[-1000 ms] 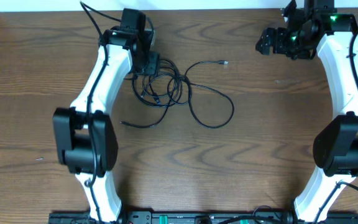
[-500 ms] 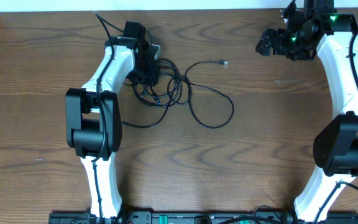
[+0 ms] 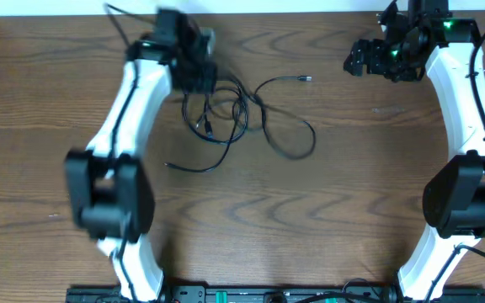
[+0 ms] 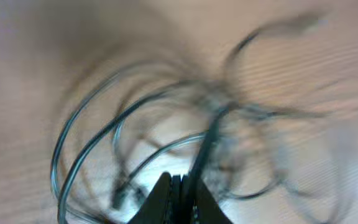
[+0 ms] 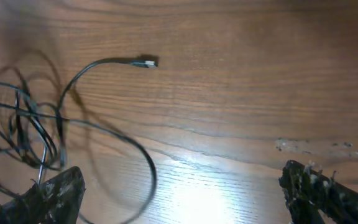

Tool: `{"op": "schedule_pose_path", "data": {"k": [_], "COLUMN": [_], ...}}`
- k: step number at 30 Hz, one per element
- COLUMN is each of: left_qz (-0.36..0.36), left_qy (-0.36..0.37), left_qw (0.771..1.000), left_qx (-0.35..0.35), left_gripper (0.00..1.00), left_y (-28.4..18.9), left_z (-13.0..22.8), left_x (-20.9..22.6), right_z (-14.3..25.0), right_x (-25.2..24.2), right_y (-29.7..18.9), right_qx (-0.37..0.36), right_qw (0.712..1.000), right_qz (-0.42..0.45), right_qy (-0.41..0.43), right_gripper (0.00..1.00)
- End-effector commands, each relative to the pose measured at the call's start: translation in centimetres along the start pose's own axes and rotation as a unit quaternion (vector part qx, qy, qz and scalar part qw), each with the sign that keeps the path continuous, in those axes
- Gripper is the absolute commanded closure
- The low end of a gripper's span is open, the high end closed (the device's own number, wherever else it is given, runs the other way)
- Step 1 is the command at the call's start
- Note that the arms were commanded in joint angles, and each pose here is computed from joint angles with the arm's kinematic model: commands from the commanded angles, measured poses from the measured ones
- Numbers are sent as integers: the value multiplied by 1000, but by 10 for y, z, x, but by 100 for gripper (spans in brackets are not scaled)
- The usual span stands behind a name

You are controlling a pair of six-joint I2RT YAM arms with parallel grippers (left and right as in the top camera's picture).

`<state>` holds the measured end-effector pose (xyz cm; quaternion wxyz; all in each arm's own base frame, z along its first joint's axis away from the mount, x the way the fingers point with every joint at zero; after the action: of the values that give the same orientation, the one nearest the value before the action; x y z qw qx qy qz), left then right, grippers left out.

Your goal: Untangle cables

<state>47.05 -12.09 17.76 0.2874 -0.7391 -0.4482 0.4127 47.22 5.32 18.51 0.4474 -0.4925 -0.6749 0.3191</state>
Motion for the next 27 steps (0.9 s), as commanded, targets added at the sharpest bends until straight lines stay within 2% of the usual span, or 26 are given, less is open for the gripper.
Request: {"op": "schedule_pose_path", "data": {"k": [1,7,10,14,17,20,23,27], "left_qz": [125,200,229,260,283,307,337,347], "left_qy": [6,26,32,5,-13,-23,-37,-88], "left_qw": [983,937,911,893,880,858,822,798], "left_qx": [-134,-286,-342,-367,-381,-412,-458,-485], "left_gripper": [93,93,93,92,93,93,93,93], "left_y": [-103,-213,-254,-274,-285,-304,-332,-345], "left_z": [-52,-86,-95,-103,-110,-119,-131,-140], "left_x": [-77,-132,-153,-161,-166,-172,-178,-171], "right_z": [0,-6,-11,-12,-12,-10,-7,-2], "right_x": [14,37,64,93,106,114,122,136], "right_y": [7,8,2,-10,-16,-17,-15,-13], "right_qx": [3,-9,-26,-45,-49,-47,-39,-30], "right_qw": [1000,997,986,961,948,945,944,941], "right_qz": [-6,-62,-147,-246,-286,-296,-300,-307], "right_qy": [-21,-34,-73,-117,-129,-134,-132,-138], "right_gripper": [3,3,3,4,3,3,3,4]}}
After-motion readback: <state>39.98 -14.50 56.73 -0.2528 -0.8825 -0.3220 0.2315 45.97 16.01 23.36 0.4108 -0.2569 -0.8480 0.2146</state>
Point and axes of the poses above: each gripper's point midway between its finger pads, its own y axis out along the fingers, its own x axis along the line the jaws close on, z = x × y, the point moved 2 cm from there along -y, back along the fingers, and after that the axes turned 4 degrees about -y, right-handed, at the moved point
